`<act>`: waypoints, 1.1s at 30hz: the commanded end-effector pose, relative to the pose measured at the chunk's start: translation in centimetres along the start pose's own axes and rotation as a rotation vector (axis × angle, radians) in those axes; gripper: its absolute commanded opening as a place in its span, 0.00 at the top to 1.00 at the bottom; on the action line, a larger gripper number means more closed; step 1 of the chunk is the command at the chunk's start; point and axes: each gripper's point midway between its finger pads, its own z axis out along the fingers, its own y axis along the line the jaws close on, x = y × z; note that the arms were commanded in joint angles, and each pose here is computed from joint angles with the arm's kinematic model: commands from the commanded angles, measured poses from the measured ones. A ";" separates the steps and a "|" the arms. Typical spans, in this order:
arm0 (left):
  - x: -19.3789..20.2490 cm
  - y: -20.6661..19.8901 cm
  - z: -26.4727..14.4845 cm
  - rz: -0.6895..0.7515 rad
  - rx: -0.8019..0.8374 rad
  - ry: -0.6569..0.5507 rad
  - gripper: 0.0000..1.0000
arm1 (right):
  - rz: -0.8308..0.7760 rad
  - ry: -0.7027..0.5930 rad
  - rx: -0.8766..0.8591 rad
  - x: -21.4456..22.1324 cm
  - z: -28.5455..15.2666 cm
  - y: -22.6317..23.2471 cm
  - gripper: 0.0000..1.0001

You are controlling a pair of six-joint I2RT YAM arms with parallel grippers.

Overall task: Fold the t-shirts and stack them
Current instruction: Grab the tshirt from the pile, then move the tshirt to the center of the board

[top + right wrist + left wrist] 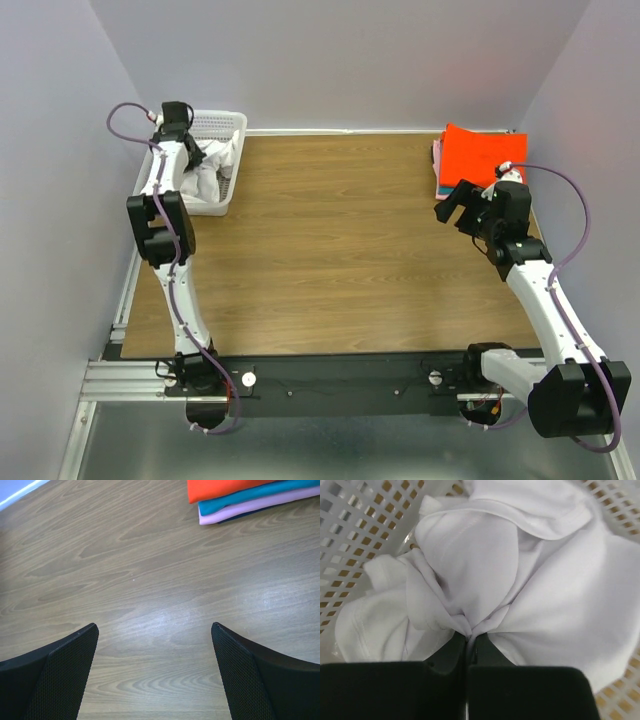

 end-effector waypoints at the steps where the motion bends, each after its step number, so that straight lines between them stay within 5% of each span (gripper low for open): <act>1: -9.7 -3.2 -12.4 -0.054 0.183 -0.259 1.00 | -0.011 -0.017 -0.036 -0.7 -0.6 0.7 0.00; 8: -13.9 -4.5 -26.0 -0.071 0.362 -0.473 1.00 | -0.019 -0.040 -0.096 -1.5 -1.7 2.0 0.00; 13: -13.0 -8.2 -36.2 0.005 0.549 -0.608 1.00 | -0.007 -0.054 -0.163 -2.0 -2.8 3.4 0.00; 21: -2.6 -16.9 -49.9 0.210 1.028 -0.657 1.00 | 0.021 -0.127 -0.144 -3.1 -4.4 3.2 0.00; 25: 4.7 -18.6 -48.1 0.263 1.104 -0.537 1.00 | 0.013 -0.172 -0.123 -3.8 -5.2 2.8 0.00; 26: 6.0 -18.8 -47.0 0.269 1.095 -0.513 0.96 | 0.013 -0.176 -0.120 -3.8 -5.3 2.7 0.00; 27: 7.3 -19.2 -46.2 0.285 1.103 -0.488 0.72 | 0.021 -0.180 -0.113 -3.8 -5.4 2.6 0.00; 29: 10.7 -19.4 -42.0 0.319 1.057 -0.379 0.40 | 0.027 -0.182 -0.106 -3.7 -5.4 2.4 0.00; 30: 11.8 -19.3 -40.6 0.324 1.035 -0.343 0.14 | 0.027 -0.177 -0.105 -3.6 -5.2 2.4 0.00; 33: 14.7 -17.8 -35.5 0.314 0.903 -0.258 0.01 | 0.020 -0.146 -0.117 -3.0 -4.7 2.5 0.00</act>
